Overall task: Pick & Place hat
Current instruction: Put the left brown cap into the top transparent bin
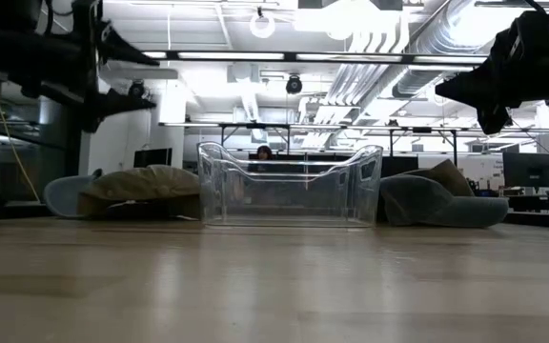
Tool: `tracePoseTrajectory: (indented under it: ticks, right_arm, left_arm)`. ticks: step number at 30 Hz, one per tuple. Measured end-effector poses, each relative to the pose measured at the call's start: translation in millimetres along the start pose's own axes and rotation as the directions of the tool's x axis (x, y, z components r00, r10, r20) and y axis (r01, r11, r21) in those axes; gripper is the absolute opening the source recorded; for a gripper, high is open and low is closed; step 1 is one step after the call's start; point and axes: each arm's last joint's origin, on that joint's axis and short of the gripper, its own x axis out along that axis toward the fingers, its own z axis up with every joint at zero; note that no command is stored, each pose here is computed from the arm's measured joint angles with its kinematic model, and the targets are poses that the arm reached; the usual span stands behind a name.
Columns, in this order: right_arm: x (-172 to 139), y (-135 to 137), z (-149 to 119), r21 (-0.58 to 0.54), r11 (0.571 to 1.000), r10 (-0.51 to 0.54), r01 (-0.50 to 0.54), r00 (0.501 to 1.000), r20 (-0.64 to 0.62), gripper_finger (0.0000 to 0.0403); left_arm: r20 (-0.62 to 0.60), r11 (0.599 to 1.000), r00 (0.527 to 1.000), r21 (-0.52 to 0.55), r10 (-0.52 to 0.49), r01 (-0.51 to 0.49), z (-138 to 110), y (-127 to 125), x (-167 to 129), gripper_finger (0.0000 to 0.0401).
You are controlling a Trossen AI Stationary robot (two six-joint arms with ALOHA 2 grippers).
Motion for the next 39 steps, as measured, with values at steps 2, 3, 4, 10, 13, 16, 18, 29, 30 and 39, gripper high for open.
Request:
tracePoseTrajectory:
  ticks: [2, 3, 4, 10, 13, 16, 18, 29, 30, 39]
  right_arm:
    - [0, 0, 0, 0.001, 1.000, 0.000, 0.000, 1.000, 0.000, 0.0001]
    - [0, 0, 0, 0.001, 1.000, 0.000, 0.000, 1.000, 0.000, 0.0001]
    - [0, 0, 0, 0.002, 1.000, 0.000, 0.000, 1.000, 0.000, 0.0001]
    - [0, 0, 0, 0.002, 1.000, 0.000, 0.000, 1.000, 0.000, 0.0001]
    - [0, 0, 0, 0.001, 1.000, 0.000, 0.000, 1.000, 0.000, 0.0001]
    - [0, 0, 0, 0.001, 1.000, 0.000, 0.000, 1.000, 0.000, 0.0001]
    - [0, 0, 0, 0.001, 1.000, 0.000, 0.000, 1.000, 0.000, 0.0001]
    - [0, 0, 0, 0.003, 1.000, 0.000, 0.000, 1.000, 0.000, 0.0001]
    - [0, 0, 0, 0.002, 1.000, 0.000, 0.000, 1.000, 0.000, 0.0001]
    - [0, 0, 0, 0.001, 1.000, 0.000, 0.000, 1.000, 0.000, 0.0001]
  left_arm:
    - [0.012, 1.000, 1.000, 0.000, -0.012, 0.012, 6, -6, 0, 0.0292]
    - [0.013, 1.000, 1.000, 0.001, -0.019, 0.019, 9, -9, 0, 0.0291]
    - [0.013, 1.000, 1.000, 0.007, -0.029, 0.029, 12, -12, 0, 0.0292]
    - [-0.001, 0.999, 1.000, 0.051, 0.011, -0.011, 28, -25, -3, 0.0291]
    - [0.035, 0.991, 0.993, 0.065, 0.112, -0.114, 40, -31, -6, 0.0291]
    - [0.045, 0.974, 0.978, 0.093, 0.205, -0.208, 51, -38, -8, 0.0291]
    - [0.038, 0.959, 0.967, 0.121, 0.253, -0.255, 58, -44, -10, 0.0291]
    - [-0.049, 0.880, 0.902, 0.248, 0.429, -0.405, 77, -64, 2, 0.0291]
    - [-0.057, 0.869, 0.892, 0.261, 0.448, -0.420, 78, -65, 4, 0.0291]
    - [-0.151, 0.676, 0.712, 0.495, 0.685, -0.545, 48, -49, 30, 0.0291]
